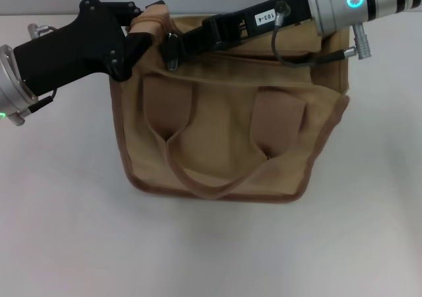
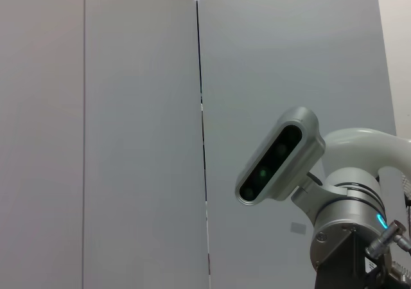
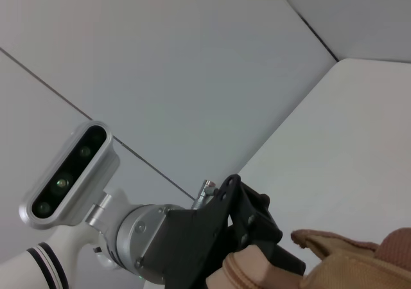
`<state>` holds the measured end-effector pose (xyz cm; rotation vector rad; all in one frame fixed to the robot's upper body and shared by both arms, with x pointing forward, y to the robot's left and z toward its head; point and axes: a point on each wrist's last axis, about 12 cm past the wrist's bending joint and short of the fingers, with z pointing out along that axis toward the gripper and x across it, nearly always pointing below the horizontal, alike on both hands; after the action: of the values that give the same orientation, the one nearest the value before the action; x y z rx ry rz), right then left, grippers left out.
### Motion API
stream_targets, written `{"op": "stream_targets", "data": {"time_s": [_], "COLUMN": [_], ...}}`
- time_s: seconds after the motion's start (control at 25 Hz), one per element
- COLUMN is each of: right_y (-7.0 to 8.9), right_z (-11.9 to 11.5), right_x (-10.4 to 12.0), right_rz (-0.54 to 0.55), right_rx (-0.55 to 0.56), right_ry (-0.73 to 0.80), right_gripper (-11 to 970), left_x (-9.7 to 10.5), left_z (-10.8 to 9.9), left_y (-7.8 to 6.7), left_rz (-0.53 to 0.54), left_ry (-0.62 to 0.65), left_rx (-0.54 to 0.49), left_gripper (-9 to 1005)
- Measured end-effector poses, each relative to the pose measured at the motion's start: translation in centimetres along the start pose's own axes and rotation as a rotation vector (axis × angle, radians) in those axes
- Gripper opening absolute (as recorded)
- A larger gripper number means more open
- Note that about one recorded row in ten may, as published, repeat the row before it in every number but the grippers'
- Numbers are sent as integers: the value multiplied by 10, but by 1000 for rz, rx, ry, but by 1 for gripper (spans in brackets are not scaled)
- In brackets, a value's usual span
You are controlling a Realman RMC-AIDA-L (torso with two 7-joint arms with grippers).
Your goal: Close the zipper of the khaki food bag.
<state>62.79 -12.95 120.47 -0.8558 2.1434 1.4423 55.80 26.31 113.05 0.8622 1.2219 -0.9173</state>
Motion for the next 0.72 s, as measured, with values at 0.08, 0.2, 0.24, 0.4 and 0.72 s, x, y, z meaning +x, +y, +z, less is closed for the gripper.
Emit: {"op": "stream_targets", "data": {"time_s": [0.08, 0.2, 0.24, 0.4, 0.72], "right_y": [0, -1, -1, -1, -11], "right_z": [0, 0, 0, 0, -37], "right_x": [0, 0, 0, 0, 20], "right_rz": [-6, -13, -13, -14, 10], "right_rx": [1, 4, 4, 6, 64], "right_ry": [0, -2, -2, -4, -57], "right_gripper": [161, 37, 30, 11, 8], "left_x": [0, 0, 0, -1, -3], "left_z": [0, 0, 0, 0, -6], "left_y": [0, 0, 0, 0, 3], "left_rz": [0, 0, 0, 1, 4], "left_ry": [0, 0, 0, -2, -22], "left_rx": [0, 0, 0, -1, -31], "left_gripper": [8, 8, 8, 9, 9]}}
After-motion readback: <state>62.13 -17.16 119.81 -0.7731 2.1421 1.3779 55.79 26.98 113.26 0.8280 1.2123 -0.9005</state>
